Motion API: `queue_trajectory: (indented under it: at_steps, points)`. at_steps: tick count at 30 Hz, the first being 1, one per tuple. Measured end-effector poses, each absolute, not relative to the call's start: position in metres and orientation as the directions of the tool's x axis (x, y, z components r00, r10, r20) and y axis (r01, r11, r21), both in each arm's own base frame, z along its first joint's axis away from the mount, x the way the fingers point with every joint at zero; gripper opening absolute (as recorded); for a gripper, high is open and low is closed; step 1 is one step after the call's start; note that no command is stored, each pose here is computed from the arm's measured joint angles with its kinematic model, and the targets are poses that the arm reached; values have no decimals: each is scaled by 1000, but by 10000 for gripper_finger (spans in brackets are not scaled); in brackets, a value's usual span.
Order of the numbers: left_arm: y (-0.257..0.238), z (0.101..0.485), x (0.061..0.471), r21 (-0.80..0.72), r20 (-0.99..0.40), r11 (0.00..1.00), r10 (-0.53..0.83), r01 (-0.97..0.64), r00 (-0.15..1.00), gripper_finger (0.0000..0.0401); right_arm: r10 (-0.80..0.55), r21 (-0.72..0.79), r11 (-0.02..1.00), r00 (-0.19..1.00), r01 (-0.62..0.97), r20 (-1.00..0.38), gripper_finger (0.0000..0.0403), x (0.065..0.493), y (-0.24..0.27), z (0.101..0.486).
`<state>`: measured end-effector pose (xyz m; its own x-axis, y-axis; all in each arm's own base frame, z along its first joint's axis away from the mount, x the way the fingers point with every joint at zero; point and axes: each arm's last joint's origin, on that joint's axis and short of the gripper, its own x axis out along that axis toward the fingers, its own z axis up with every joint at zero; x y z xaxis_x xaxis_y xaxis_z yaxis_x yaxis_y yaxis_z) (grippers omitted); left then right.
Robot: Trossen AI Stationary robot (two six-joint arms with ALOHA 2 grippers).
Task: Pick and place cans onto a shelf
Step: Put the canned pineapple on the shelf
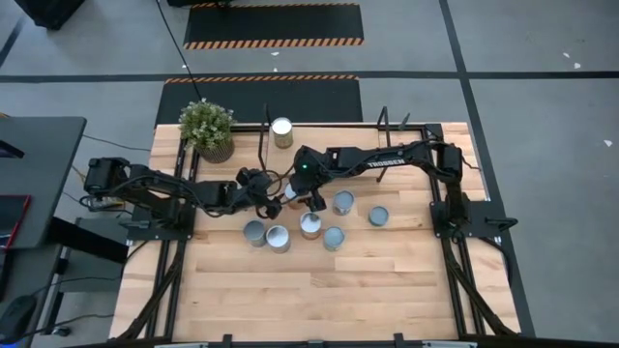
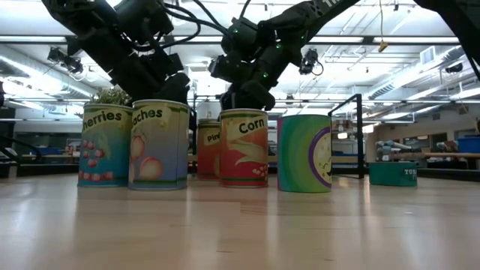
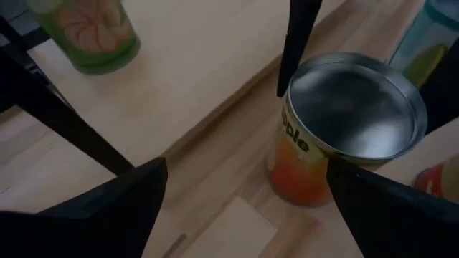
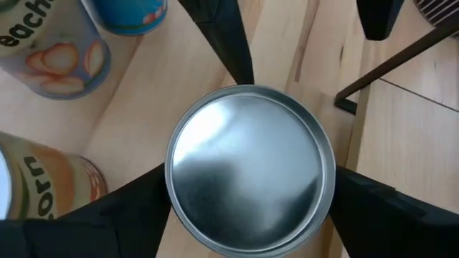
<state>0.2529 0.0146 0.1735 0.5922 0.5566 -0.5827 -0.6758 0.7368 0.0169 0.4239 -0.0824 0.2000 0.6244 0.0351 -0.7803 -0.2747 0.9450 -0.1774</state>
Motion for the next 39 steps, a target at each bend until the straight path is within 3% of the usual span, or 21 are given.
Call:
queue_trajectory:
  at_steps: [7, 15, 21, 30, 39]
  points:
    - [2, 201, 241, 5, -514, 792, 526, -610, 678, 389, -10, -198, 952, 621, -234, -784, 327, 422, -84, 207]
    - [-20, 232, 227, 55, -344, 811, 563, -582, 751, 389, -54, -184, 974, 649, -133, -759, 327, 425, -93, 247]
    - [-39, 237, 232, 186, -298, 888, 459, -421, 837, 389, -89, -183, 981, 671, -71, -736, 327, 427, -101, 265]
    - [-42, 240, 230, 240, -275, 891, 442, -384, 854, 389, -139, -203, 979, 674, -17, -726, 327, 426, -112, 278]
    - [-32, 225, 229, 186, -182, 974, 165, -131, 969, 389, -185, -209, 977, 670, 45, -719, 327, 424, -130, 279]
